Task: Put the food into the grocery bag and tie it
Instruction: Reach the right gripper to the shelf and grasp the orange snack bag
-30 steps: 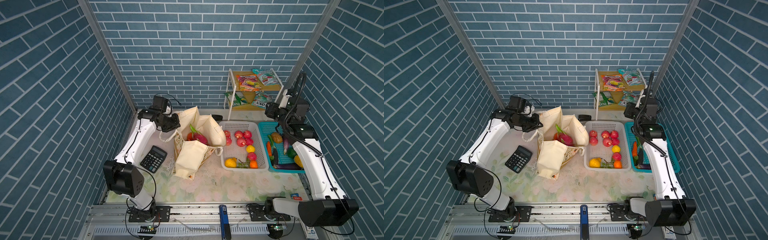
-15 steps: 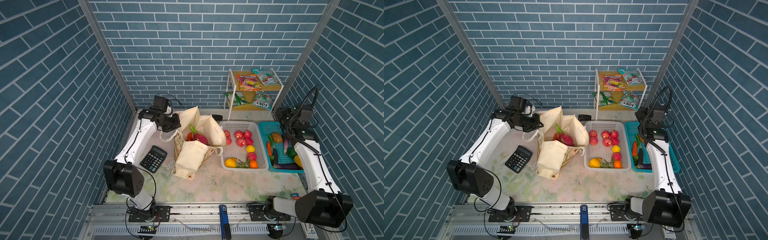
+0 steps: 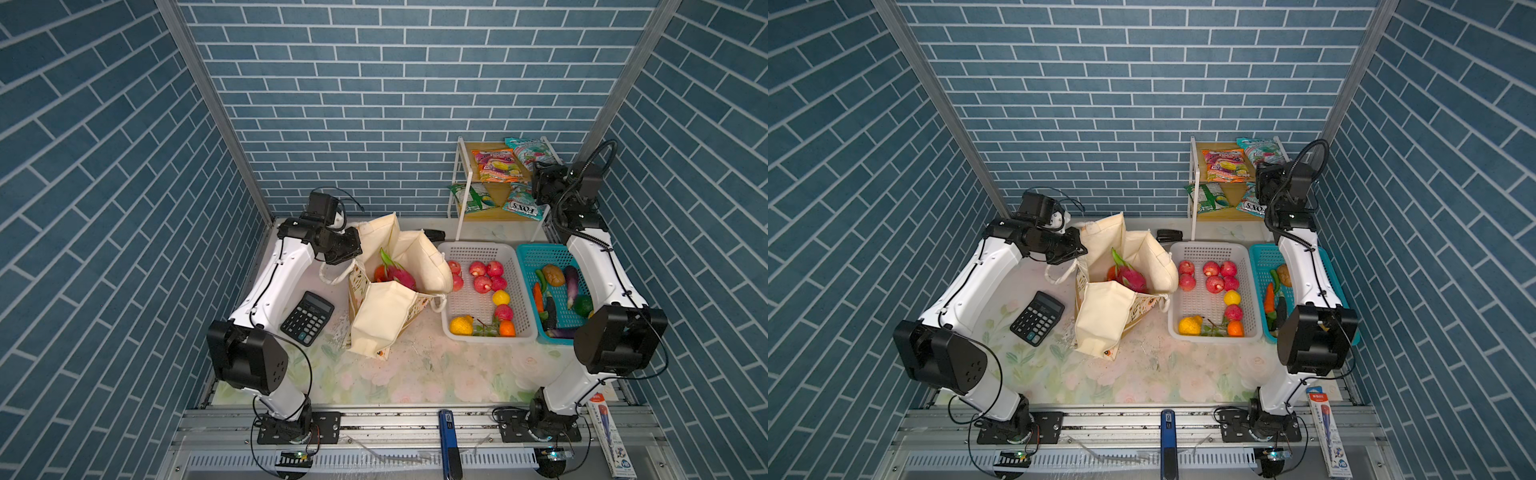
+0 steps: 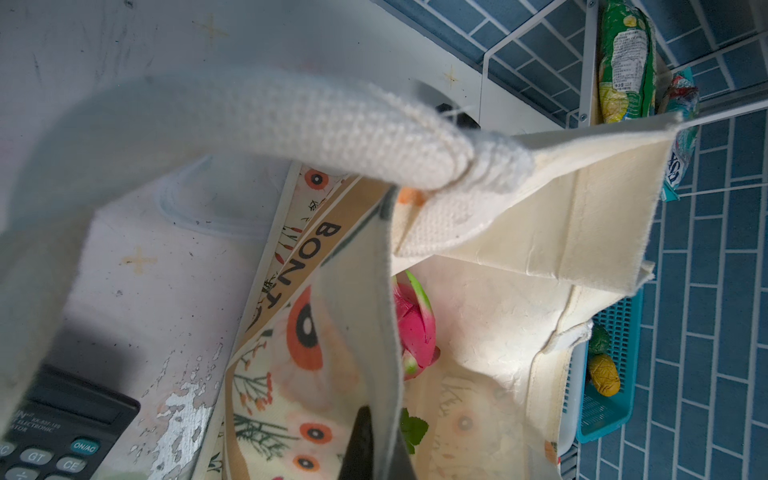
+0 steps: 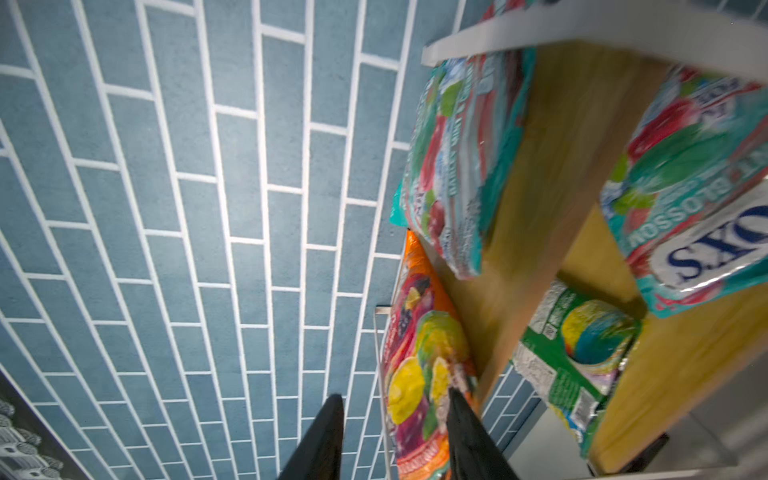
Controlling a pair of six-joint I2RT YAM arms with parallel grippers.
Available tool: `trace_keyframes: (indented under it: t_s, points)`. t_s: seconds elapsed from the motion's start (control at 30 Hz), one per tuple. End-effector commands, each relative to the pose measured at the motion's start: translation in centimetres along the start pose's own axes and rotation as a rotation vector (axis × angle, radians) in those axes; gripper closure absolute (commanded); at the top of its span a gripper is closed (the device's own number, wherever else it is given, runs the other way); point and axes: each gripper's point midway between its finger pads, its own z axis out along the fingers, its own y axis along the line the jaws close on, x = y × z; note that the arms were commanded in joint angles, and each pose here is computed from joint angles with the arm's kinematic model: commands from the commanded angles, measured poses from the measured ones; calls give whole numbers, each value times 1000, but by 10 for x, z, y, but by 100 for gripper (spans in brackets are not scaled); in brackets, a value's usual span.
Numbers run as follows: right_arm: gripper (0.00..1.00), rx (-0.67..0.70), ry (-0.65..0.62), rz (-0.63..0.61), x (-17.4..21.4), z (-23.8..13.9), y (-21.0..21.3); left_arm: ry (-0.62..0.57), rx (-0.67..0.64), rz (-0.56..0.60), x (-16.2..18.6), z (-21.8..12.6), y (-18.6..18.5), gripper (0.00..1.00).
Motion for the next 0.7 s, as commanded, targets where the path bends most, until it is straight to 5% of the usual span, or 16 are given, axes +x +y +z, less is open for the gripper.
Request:
trace_keyframes:
  t_s: [0.0,0.67]
  points:
    - [57,-16,39,85,11,10,7,15,-26,-10,10,0,5,96]
    - [44,97,76,185,24,31,-30,-9,-32,-13,10,-8,5,96]
